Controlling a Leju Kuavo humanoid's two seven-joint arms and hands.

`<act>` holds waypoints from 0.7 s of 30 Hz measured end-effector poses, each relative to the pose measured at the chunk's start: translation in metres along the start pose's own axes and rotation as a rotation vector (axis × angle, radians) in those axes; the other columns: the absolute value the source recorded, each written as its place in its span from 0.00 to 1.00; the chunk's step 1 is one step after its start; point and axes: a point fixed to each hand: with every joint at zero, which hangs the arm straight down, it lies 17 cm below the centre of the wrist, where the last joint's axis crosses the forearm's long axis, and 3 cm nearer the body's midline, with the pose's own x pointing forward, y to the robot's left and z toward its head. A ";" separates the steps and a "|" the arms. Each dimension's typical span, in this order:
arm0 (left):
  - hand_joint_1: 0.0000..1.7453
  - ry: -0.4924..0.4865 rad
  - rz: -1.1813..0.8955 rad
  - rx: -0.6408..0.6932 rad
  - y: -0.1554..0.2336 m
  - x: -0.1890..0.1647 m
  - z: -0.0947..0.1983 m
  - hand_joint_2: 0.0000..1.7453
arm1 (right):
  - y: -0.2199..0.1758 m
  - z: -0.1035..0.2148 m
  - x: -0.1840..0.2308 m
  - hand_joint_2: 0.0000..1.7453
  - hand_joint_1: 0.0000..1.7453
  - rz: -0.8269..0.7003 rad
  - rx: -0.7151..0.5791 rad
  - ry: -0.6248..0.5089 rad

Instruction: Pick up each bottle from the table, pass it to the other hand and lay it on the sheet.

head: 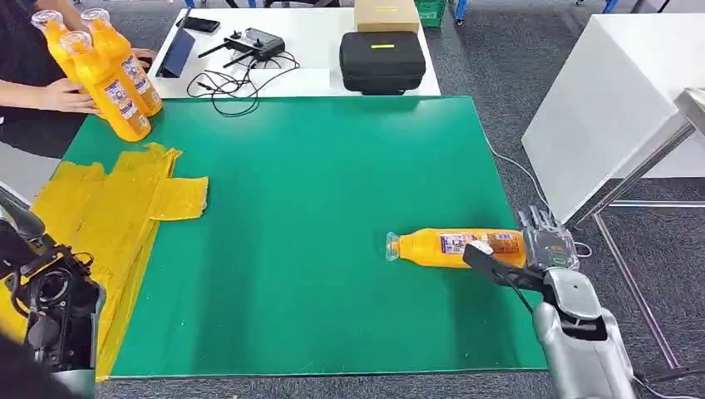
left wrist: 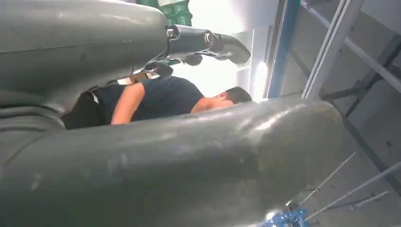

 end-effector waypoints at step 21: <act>0.00 -0.019 0.008 0.017 -0.001 0.013 0.004 1.00 | -0.011 -0.034 0.057 1.00 0.00 -0.009 0.079 -0.022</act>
